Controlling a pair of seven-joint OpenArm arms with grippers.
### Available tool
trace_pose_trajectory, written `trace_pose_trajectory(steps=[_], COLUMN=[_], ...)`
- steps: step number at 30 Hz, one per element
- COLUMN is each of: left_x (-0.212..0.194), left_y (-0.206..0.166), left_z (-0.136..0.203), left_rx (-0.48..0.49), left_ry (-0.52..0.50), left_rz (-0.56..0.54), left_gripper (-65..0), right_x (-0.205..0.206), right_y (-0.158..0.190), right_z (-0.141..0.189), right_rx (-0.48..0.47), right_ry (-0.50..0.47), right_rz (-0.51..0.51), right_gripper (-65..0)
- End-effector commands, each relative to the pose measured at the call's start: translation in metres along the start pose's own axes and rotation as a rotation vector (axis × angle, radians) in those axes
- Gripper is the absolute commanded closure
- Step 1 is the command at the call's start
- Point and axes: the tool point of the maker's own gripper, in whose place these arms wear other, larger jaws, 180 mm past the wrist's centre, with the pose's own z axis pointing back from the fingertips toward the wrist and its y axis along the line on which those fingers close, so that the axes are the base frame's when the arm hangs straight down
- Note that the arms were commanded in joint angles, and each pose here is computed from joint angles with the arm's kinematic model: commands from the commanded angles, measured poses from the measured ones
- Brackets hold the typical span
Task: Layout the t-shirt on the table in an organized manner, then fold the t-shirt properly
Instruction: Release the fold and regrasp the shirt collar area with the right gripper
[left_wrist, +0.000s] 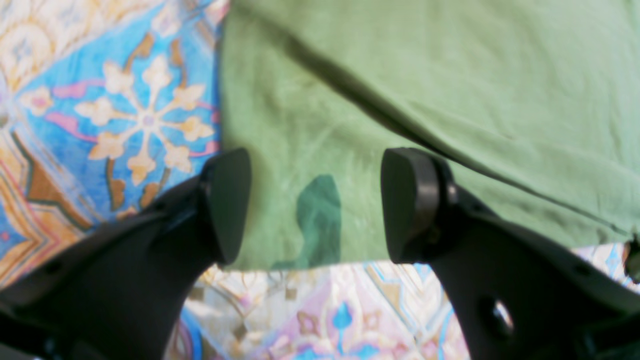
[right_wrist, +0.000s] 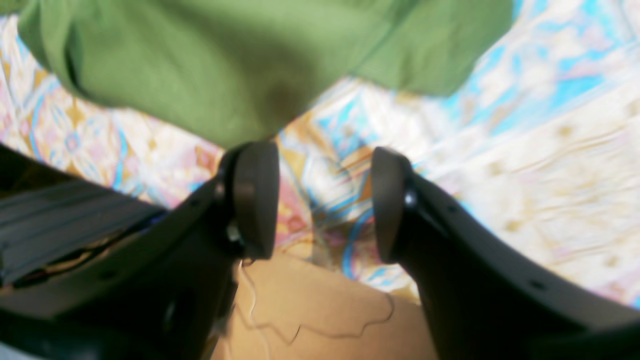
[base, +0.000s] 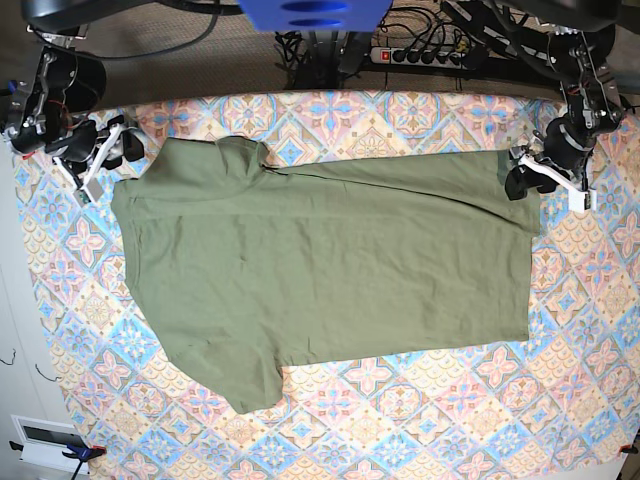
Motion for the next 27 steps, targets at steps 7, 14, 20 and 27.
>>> trace_pose_trajectory(steps=[7, 14, 20, 27], left_x=[0.004, -0.001, -0.003, -0.003], left_y=[-0.001, 0.0, 0.0, 0.0], left_z=[0.007, 0.008, 0.008, 0.008], left_rx=[0.0, 0.003, 0.002, 0.001], left_ry=[-0.012, 0.001, 0.005, 0.006], left_rz=[-0.022, -0.02, -0.02, -0.021], left_gripper=[-40.6, -40.6, -40.6, -40.6], right_x=[0.008, -0.009, -0.012, -0.012], right_y=[0.016, 0.019, 0.016, 0.028], right_z=[-0.008, -0.022, -0.027, -0.034], right_rx=[0.047, 0.079, 0.087, 0.115], right_ry=[-0.026, 0.004, -0.019, -0.031], right_rz=[0.01, -0.059, -0.097, -0.119], right_gripper=[-28.9, -28.9, -28.9, -28.9])
